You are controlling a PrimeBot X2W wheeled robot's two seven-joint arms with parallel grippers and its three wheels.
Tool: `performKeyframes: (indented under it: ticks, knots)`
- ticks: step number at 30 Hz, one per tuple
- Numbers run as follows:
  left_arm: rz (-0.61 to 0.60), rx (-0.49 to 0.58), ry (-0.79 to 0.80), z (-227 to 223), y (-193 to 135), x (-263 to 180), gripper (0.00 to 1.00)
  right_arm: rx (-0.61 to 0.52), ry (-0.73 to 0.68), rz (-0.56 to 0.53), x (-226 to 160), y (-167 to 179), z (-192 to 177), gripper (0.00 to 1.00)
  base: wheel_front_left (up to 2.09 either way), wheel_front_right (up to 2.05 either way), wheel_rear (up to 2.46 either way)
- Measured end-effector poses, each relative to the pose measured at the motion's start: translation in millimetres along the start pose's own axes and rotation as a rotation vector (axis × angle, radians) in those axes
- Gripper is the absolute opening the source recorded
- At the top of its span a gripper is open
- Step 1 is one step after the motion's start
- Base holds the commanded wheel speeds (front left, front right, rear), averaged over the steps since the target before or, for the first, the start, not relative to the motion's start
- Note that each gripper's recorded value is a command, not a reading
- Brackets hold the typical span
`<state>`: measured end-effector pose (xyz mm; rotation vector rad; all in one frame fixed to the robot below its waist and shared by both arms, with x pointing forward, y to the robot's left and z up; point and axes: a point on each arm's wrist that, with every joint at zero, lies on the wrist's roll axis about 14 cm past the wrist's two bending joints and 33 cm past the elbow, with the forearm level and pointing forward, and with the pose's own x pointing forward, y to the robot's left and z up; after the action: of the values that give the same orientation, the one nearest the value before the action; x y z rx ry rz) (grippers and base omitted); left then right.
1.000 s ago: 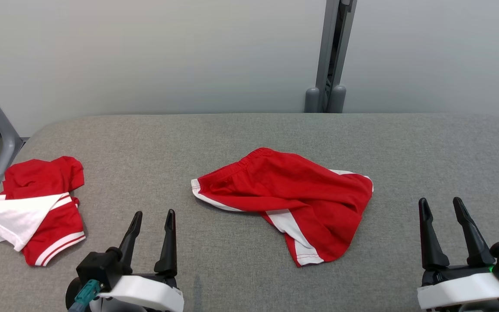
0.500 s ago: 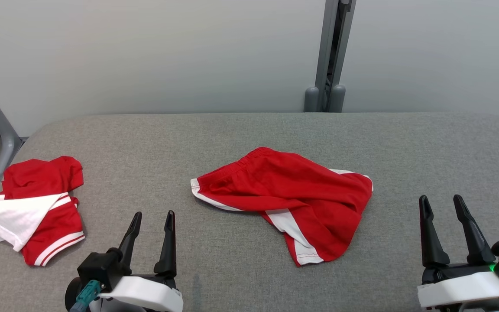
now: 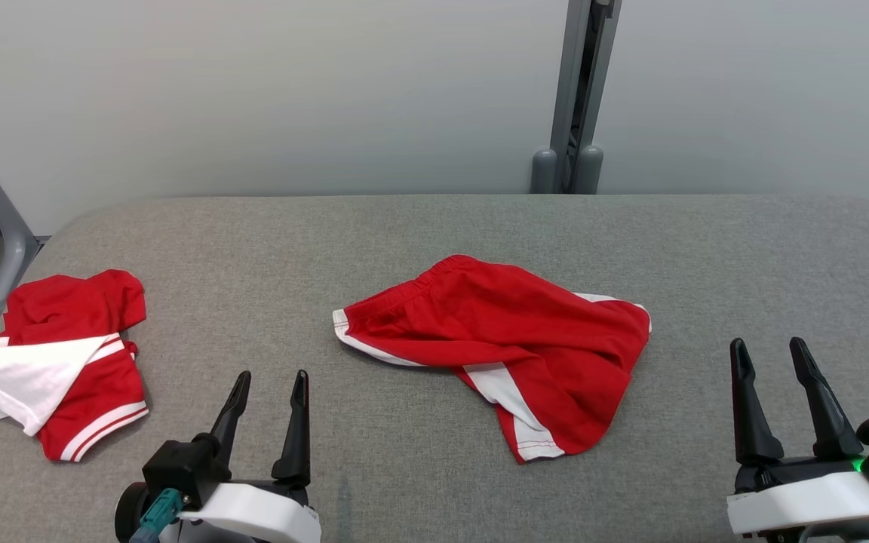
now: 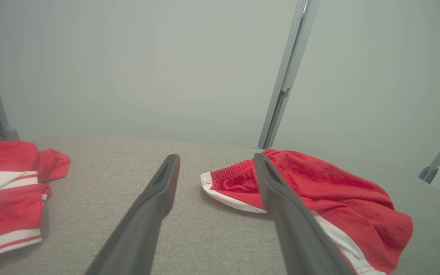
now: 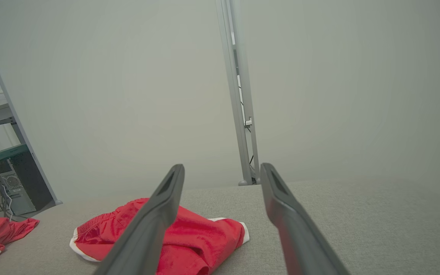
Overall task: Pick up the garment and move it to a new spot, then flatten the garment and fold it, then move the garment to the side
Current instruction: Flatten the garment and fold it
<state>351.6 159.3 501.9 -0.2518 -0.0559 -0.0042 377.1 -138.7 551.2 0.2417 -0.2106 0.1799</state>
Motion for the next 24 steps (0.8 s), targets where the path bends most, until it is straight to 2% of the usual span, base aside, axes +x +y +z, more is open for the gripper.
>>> performKeyframes:
  ticks: [10,15,20,24]
  knots:
    - [0.003,0.002,0.026,-8,1,-2,1.00,0.006,0.016,0.006,3,2,-6,1.00,0.00,0.00,0.00]
    - [-0.002,0.003,0.059,-19,-1,-2,1.00,0.016,0.132,-0.020,1,-6,-44,1.00,0.00,0.00,0.00]
    - [-0.005,0.006,0.073,-23,1,10,1.00,0.039,0.196,-0.062,28,-21,-65,1.00,0.00,0.00,0.00]
    - [0.010,0.008,0.106,-34,7,19,1.00,0.078,0.301,-0.077,57,-25,-97,1.00,0.00,0.00,0.00]
